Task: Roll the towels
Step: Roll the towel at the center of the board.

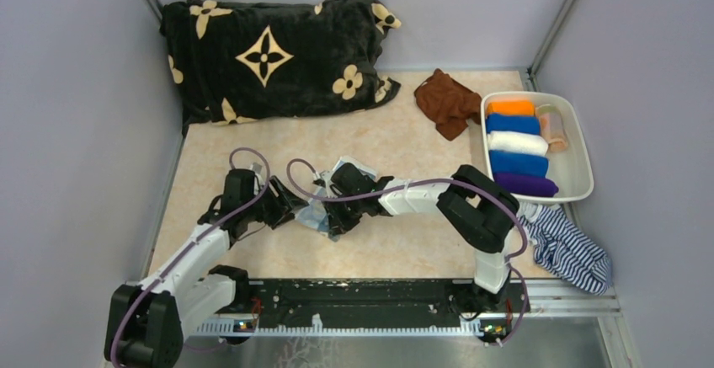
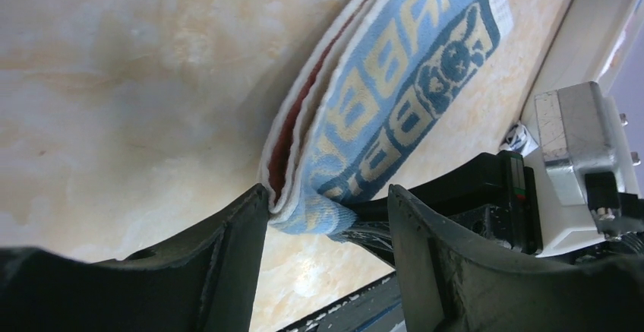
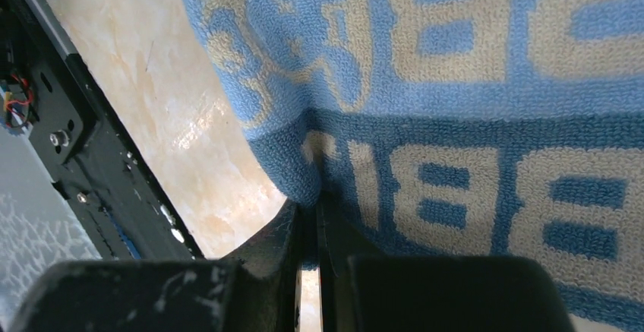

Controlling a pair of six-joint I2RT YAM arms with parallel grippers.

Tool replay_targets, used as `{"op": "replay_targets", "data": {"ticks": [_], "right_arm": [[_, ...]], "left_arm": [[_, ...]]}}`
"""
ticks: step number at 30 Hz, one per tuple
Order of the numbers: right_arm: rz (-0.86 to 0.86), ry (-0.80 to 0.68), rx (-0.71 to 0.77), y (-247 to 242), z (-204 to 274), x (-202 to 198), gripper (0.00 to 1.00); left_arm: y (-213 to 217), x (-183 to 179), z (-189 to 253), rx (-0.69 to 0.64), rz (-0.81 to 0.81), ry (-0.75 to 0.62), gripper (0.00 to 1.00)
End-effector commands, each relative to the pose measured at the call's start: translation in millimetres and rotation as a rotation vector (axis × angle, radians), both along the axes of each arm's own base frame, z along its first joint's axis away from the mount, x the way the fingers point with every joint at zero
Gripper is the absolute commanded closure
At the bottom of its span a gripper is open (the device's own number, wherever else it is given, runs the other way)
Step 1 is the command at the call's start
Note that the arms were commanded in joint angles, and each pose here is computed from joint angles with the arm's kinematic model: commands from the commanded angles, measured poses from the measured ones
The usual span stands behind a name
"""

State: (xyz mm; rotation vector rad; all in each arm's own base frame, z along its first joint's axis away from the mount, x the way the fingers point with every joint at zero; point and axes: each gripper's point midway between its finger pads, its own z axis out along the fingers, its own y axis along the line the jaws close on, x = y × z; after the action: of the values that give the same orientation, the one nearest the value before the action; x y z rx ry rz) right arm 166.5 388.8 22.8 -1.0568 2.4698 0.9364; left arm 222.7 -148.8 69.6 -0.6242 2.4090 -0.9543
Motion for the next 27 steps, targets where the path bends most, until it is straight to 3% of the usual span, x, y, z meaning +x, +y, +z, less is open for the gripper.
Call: {"op": "replay_targets", "data": {"ticks": [1,12,18,23,25,27], "right_arm": [[-0.069,0.043,0.009,5.6,-3.6,6.7,1.0],[-0.085,0.04,0.056,9.2,1.4,6.5,1.0],[-0.089,0.063,0.061,9.1,-1.7,3.5,1.0],[-0.093,0.074,0.069,8.2,-0.3,0.8,1.0],[-0.087,0.089,0.081,9.4,0.6,-2.3,1.0],[-0.08,0.113,0.096,10.8,1.5,-5.2,1.0]], "left_arm": [[17.5,-10.0,-12.0,0.081,0.074,0.046,0.35],[7.9,-15.0,-26.9,0.062,0.056,0.094,0.39],[8.8,-1.4,-32.7,0.102,0.074,0.081,0.52],[11.3,12.8,-35.4,0.141,0.086,0.076,0.79],[10.9,16.1,-34.6,0.153,0.077,0.081,0.81],[10.5,18.6,-30.1,0.161,0.066,0.073,0.74]]}}
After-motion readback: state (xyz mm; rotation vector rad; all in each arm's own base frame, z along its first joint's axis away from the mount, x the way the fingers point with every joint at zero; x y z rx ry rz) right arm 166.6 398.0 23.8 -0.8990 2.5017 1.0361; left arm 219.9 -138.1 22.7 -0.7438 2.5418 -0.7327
